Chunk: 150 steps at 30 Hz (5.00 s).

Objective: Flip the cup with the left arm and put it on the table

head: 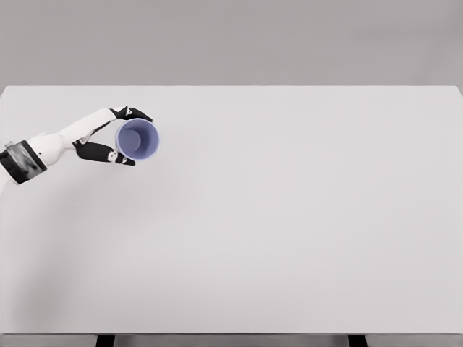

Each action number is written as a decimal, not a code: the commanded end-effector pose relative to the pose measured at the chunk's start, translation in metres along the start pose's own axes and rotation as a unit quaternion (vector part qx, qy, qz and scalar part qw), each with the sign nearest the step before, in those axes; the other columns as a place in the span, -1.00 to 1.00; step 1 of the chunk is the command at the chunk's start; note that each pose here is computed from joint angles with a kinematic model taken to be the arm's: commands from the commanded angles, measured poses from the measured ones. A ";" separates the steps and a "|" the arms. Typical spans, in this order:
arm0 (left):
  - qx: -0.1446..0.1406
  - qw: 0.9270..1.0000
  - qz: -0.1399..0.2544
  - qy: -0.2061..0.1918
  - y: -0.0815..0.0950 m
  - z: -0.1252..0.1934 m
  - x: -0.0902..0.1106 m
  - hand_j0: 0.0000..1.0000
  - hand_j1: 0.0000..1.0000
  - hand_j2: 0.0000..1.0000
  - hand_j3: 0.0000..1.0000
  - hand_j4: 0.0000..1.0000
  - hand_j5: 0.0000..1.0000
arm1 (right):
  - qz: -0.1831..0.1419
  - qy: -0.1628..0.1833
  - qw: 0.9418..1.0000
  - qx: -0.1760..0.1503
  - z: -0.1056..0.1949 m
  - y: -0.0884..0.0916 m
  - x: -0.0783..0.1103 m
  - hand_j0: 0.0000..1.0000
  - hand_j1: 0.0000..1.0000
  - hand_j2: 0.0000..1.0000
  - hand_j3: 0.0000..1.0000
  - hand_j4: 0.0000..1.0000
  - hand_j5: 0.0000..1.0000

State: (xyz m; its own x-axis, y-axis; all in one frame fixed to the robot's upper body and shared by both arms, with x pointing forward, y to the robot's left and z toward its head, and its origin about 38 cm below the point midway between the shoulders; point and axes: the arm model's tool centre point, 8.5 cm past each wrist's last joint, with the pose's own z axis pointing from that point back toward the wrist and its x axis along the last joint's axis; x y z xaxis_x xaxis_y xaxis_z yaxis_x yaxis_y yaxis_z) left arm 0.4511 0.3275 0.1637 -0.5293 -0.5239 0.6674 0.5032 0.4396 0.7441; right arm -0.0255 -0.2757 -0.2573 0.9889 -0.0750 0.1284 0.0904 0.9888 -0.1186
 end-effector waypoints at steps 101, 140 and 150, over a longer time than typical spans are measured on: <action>-0.110 0.992 0.009 -0.060 -0.046 -0.048 0.063 0.39 0.39 0.39 0.39 0.39 0.39 | 0.000 0.000 1.000 0.000 0.000 0.000 0.000 1.00 1.00 1.00 1.00 1.00 1.00; -0.151 0.987 -0.025 -0.050 -0.041 -0.049 0.064 1.00 1.00 1.00 1.00 1.00 1.00 | 0.000 0.000 1.000 0.000 0.000 0.000 0.000 1.00 1.00 1.00 1.00 1.00 1.00; -0.144 0.987 -0.040 -0.053 -0.027 -0.051 0.068 1.00 1.00 1.00 1.00 1.00 1.00 | -0.001 0.000 1.000 0.000 0.000 0.000 0.000 1.00 1.00 1.00 1.00 1.00 1.00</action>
State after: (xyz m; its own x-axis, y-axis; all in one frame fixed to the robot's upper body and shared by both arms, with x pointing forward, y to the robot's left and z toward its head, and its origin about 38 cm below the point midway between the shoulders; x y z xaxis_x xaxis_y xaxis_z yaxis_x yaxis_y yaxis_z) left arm 0.4368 0.2421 0.1885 -0.6399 -0.4632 0.6132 0.6193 0.1616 0.7683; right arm -0.0255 -0.2757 -0.2573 0.9889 -0.0748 0.1284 0.0902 0.9888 -0.1186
